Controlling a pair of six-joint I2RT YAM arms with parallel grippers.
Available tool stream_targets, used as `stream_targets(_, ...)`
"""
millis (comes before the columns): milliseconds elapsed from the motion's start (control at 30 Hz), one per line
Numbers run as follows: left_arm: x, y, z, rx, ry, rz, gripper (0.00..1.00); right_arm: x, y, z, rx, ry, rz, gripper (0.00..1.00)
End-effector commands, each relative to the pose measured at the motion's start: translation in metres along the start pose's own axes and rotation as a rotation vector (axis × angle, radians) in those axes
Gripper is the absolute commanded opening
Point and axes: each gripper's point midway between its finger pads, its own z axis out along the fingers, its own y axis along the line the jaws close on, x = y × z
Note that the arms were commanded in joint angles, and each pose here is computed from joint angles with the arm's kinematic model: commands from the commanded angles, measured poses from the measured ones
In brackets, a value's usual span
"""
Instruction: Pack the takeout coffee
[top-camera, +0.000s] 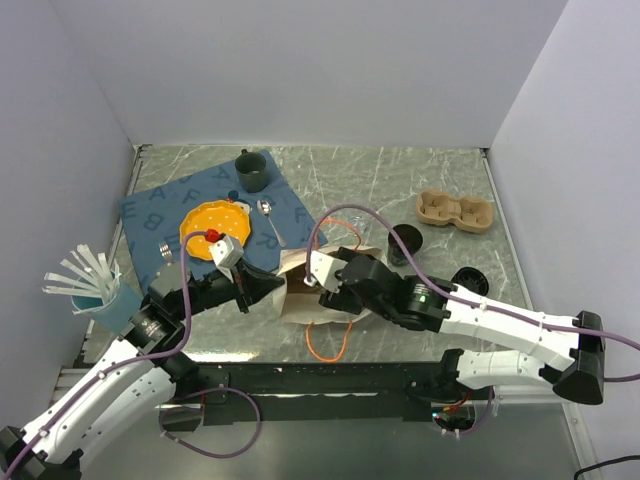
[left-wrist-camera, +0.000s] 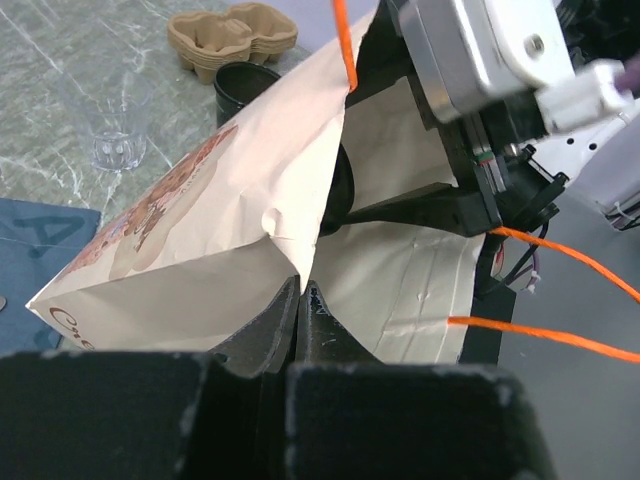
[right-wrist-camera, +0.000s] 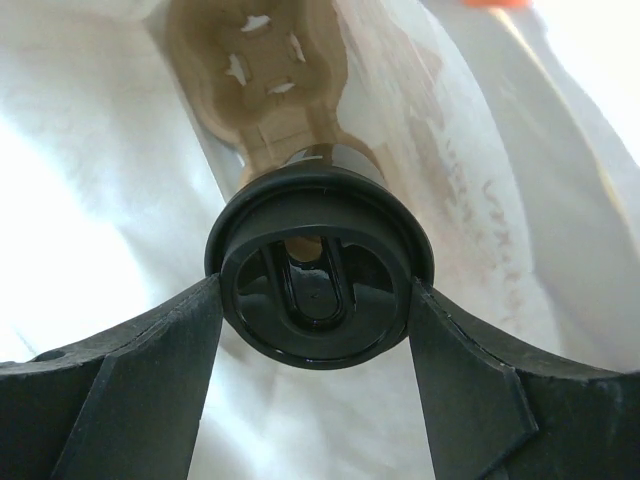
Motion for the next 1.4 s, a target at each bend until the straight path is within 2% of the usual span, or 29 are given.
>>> stream_targets(0,-0.019,-0.007,0.002,0.027,-0.042,0.027,0.01,0.007,0.006,-0.003,-0.077,0.01,-0.16,0.45)
stream_targets(167,-0.016,-0.008,0.002,0.038,-0.043,0.029,0.01,0.011,0.017,-0.002,-0.151,0.019,-0.311,0.46)
stream_targets(400,-0.015,-0.01,0.001,0.052,-0.041,0.038,0.01,0.01,0.008,0.01,-0.11,0.056,-0.43,0.46)
stream_targets(1100,-0.016,-0.01,0.002,0.056,-0.031,0.06,0.01,0.018,0.003,0.032,-0.052,0.118,-0.463,0.46)
stream_targets(1367,-0.018,-0.01,0.003,0.057,-0.035,0.062,0.01,0.025,0.0,0.032,-0.036,0.137,-0.43,0.46)
